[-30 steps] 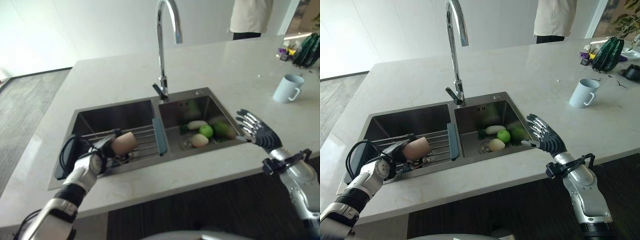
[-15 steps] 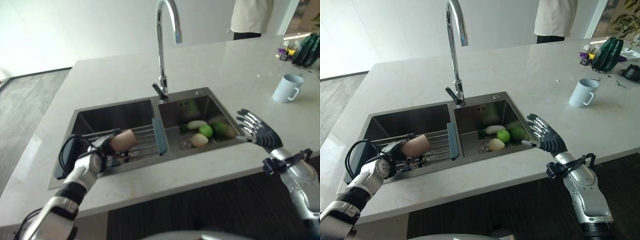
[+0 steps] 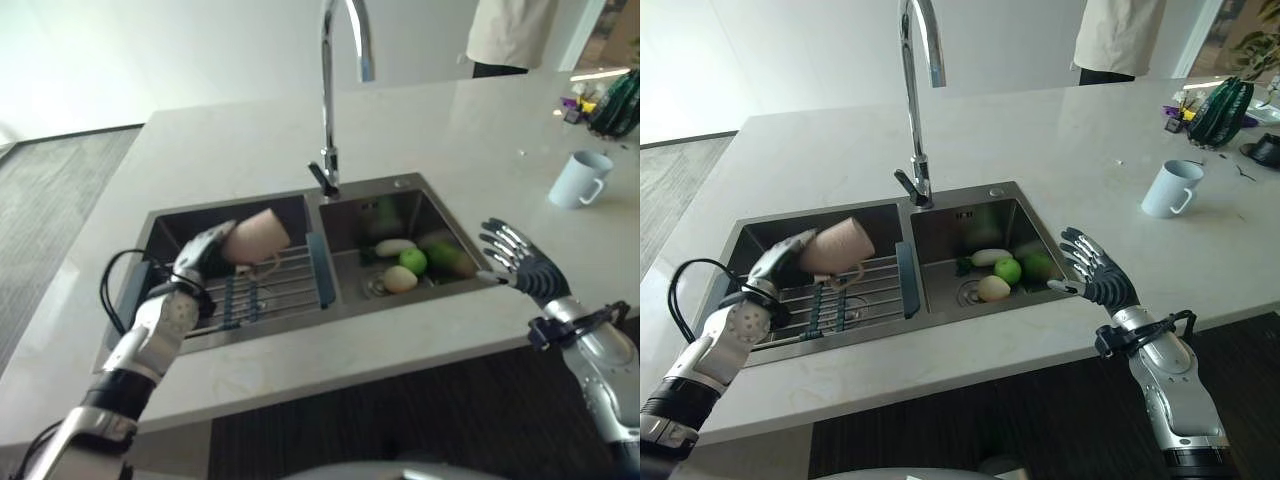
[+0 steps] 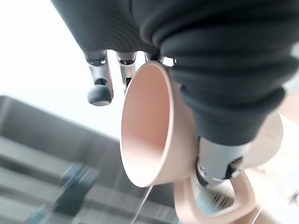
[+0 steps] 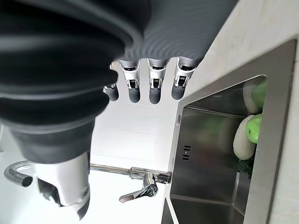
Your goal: Place the dishes in the dishwasher.
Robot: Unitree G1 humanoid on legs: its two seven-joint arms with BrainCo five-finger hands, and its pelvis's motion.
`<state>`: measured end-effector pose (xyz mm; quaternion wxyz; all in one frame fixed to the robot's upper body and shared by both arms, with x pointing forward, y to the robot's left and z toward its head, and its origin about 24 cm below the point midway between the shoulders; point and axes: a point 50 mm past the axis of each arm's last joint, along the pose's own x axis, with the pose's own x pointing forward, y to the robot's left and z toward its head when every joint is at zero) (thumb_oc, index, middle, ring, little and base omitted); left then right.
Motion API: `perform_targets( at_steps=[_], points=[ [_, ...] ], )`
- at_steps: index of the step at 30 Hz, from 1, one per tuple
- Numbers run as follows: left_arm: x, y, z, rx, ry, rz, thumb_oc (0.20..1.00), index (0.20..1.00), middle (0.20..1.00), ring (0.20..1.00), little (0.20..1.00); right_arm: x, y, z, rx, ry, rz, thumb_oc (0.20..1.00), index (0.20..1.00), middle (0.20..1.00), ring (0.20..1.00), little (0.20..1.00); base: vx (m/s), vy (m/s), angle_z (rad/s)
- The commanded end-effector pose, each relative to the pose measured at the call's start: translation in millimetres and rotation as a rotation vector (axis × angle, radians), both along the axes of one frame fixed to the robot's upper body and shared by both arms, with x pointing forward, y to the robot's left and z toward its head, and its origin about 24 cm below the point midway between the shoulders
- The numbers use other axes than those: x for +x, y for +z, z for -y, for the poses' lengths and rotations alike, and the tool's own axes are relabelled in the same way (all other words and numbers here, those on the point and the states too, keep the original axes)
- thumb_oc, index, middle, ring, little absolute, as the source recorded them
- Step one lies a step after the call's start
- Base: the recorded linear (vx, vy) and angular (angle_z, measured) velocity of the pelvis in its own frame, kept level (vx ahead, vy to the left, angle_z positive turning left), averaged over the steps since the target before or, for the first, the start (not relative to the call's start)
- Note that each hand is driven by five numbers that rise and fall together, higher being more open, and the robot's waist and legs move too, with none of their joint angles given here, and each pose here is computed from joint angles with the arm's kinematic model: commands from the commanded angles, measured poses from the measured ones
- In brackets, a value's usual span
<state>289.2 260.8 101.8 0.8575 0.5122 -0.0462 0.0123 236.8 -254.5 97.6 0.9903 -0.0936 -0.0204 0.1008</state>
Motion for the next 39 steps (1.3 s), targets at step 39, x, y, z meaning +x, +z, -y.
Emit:
perform_targets(
  at_steps=[39],
  points=[
    [-69,89,29,-1.171,-0.341,0.794,0.200,0.200,0.200,0.200,0.200,-12,76,6,0.046,-0.166,0.523,1.000,1.000,1.000,1.000,1.000,-0.20,0.043,0.60]
  ],
)
